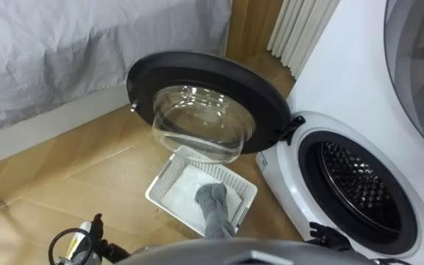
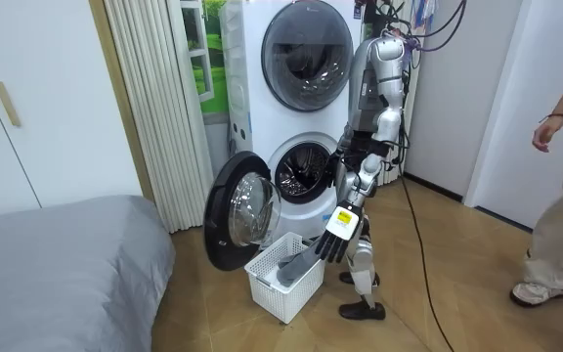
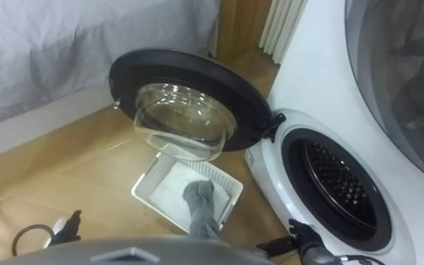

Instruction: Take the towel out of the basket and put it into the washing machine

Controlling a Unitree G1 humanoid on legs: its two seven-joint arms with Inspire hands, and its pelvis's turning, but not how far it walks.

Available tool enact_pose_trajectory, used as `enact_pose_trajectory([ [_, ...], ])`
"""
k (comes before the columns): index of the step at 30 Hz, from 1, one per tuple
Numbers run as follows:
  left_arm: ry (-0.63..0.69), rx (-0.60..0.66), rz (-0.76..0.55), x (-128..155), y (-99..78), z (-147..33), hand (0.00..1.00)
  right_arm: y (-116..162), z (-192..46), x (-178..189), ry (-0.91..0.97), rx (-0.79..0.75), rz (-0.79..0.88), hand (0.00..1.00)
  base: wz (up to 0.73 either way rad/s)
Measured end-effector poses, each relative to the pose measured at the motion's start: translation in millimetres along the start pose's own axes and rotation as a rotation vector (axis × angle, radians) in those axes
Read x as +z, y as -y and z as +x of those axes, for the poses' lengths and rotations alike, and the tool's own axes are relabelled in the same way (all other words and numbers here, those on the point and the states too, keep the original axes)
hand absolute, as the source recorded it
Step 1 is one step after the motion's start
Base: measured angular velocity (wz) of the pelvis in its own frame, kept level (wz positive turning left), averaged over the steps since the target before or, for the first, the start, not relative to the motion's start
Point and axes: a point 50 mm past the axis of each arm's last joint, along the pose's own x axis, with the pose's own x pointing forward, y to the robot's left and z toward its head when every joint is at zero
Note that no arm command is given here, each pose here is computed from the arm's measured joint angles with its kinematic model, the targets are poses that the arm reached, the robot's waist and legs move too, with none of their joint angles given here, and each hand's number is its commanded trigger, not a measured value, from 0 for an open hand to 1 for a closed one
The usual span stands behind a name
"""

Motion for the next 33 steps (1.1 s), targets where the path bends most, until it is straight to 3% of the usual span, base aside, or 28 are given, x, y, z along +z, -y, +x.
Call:
enact_pose_trajectory([
  [18, 0.090, -0.040, 0.049, 24, 0.0, 4.9, 0.00, 1, 2, 13, 0.025, 0.016, 0.007, 0.00, -0.01],
  [23, 0.168, -0.012, 0.066, 50, -5.4, 9.8, 0.00, -2, 5, 32, 0.061, 0.047, -0.032, 0.00, 0.00],
  [33, 0.401, 0.014, 0.288, 125, -6.1, 13.9, 0.00, -19, 7, 100, 0.222, 0.114, -0.156, 0.00, -0.01],
])
